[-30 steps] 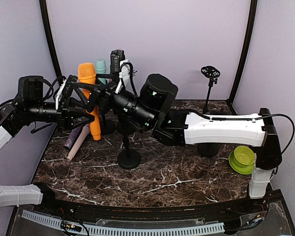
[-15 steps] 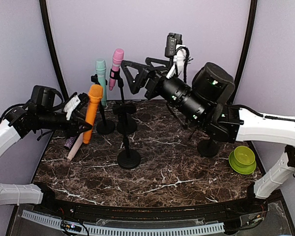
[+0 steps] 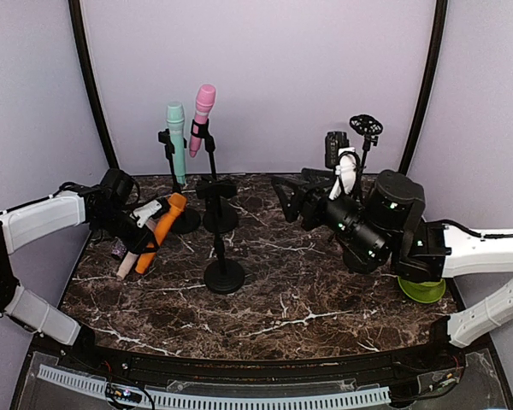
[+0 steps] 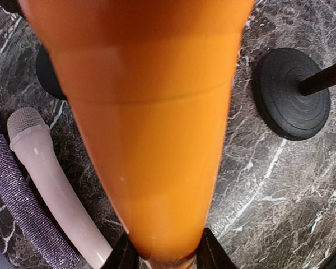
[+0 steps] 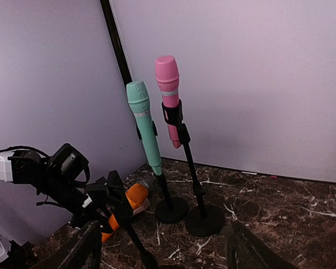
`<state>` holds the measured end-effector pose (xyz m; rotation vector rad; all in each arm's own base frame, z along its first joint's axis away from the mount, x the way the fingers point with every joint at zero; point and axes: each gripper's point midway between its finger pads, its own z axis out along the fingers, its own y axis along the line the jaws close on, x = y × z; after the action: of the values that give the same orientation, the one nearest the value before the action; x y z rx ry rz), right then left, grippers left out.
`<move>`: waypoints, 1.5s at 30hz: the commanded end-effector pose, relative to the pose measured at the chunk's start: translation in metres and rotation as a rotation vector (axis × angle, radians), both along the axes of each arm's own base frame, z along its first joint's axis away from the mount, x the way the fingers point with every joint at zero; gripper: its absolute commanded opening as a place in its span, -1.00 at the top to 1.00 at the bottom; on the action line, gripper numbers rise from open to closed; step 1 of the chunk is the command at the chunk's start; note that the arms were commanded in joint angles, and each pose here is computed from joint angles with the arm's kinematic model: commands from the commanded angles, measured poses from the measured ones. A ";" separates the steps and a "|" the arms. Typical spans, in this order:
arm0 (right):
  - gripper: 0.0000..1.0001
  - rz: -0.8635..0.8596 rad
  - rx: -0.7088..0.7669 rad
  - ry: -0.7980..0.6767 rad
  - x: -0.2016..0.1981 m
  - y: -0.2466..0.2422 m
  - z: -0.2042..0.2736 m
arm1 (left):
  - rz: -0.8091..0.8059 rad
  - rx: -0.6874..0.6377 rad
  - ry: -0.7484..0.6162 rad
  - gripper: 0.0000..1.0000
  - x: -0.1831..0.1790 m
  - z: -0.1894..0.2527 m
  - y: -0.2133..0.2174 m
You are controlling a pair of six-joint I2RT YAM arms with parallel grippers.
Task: Remove the microphone from the stand
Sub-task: Place the microphone at the center of the board, then pick up the microphone stand from the center of the board.
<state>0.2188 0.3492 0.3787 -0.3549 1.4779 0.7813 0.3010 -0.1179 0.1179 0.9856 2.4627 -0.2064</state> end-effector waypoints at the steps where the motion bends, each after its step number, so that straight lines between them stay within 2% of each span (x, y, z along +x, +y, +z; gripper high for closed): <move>1: -0.49 -0.030 -0.053 0.124 0.005 -0.006 -0.057 | 0.025 0.039 0.003 1.00 0.025 -0.022 0.008; 3: -0.61 -0.029 -0.069 0.153 0.006 -0.002 -0.076 | 0.047 0.064 0.016 1.00 0.035 -0.035 0.013; 4: -0.89 -0.031 -0.076 0.167 0.006 0.001 -0.084 | 0.057 0.075 0.038 1.00 0.038 -0.045 0.016; 5: -0.98 -0.033 -0.087 0.175 0.007 0.005 -0.090 | 0.069 0.084 0.052 1.00 0.042 -0.051 0.018; 8: -1.00 -0.065 -0.129 0.180 0.011 0.016 -0.102 | 0.096 0.097 0.089 1.00 0.049 -0.061 0.023; 13: -1.00 -0.214 -0.033 0.256 0.033 0.001 -0.107 | 0.116 0.119 0.125 1.00 0.045 -0.072 0.029; 15: -0.99 -0.140 -0.029 0.226 0.029 0.009 -0.110 | 0.110 0.130 0.135 1.00 0.040 -0.074 0.031; 17: -0.99 -0.140 -0.017 0.223 0.032 0.014 -0.115 | 0.099 0.146 0.139 1.00 0.033 -0.077 0.034; 18: -1.00 -0.064 -0.087 0.204 0.027 0.031 -0.121 | 0.098 0.154 0.139 1.00 0.031 -0.077 0.036; 21: -1.00 0.004 -0.229 0.185 0.021 0.062 -0.143 | 0.097 0.170 0.150 0.99 0.026 -0.079 0.038; 27: -0.98 0.078 -0.387 0.083 -0.001 0.108 -0.174 | 0.114 0.188 0.212 0.39 0.021 -0.078 0.041; 33: -0.89 0.075 -0.423 0.074 0.005 0.133 -0.186 | 0.123 0.163 0.195 0.00 0.020 -0.066 0.039; 35: -0.86 0.062 -0.419 0.070 0.008 0.137 -0.189 | 0.122 0.155 0.187 -0.09 0.020 -0.061 0.038; 41: -0.84 0.036 -0.415 0.066 0.018 0.145 -0.208 | 0.109 0.106 0.169 -0.15 0.023 -0.036 0.029; 42: -0.72 -0.007 -0.418 0.058 0.024 0.141 -0.209 | 0.105 0.098 0.166 -0.17 0.024 -0.030 0.028; 45: -0.63 -0.063 -0.415 0.046 0.032 0.138 -0.211 | 0.091 0.062 0.146 -0.22 0.026 -0.009 0.022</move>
<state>0.2341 0.4883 0.1503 -0.7150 1.7410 0.4647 0.3285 -0.0889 0.0716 0.9250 2.7060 -0.1079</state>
